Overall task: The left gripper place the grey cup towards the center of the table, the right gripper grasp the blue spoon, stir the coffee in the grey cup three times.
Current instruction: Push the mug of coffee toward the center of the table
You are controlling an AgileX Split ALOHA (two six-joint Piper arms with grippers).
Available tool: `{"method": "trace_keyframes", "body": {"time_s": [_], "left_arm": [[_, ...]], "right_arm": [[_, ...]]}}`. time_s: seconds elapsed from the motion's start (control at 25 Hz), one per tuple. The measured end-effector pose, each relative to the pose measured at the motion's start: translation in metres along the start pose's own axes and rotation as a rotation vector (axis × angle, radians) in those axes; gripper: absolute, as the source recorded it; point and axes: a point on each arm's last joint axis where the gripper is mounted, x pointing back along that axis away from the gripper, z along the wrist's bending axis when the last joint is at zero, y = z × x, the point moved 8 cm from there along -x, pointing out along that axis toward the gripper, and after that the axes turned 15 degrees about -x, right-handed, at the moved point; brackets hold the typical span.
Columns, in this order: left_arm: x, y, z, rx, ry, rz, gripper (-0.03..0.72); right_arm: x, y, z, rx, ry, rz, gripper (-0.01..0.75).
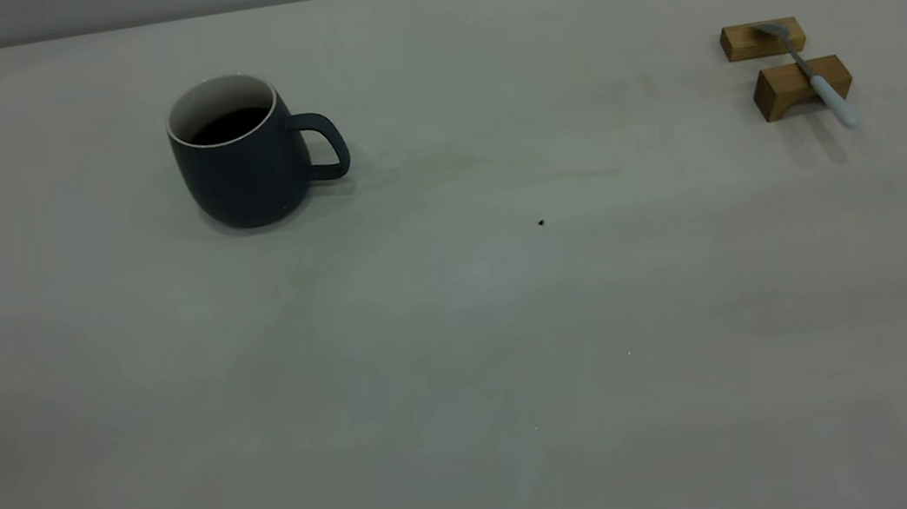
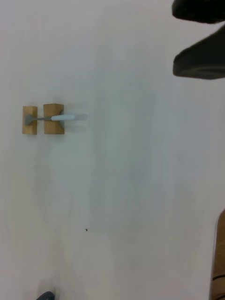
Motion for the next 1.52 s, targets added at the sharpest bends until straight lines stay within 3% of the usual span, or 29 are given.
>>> {"method": "trace_keyframes", "body": {"time_s": [1.32, 1.52], "left_arm": [[0.0001, -0.0002, 0.0021, -0.004, 0.011, 0.003, 0.585], [-0.0075, 0.0081, 0.0027, -0.010, -0.022, 0.114, 0.585]], "right_arm": [[0.0000, 0.0000, 0.0000, 0.000, 0.000, 0.000, 0.238], [0.0000, 0.0000, 0.0000, 0.000, 0.000, 0.000, 0.238]]}}
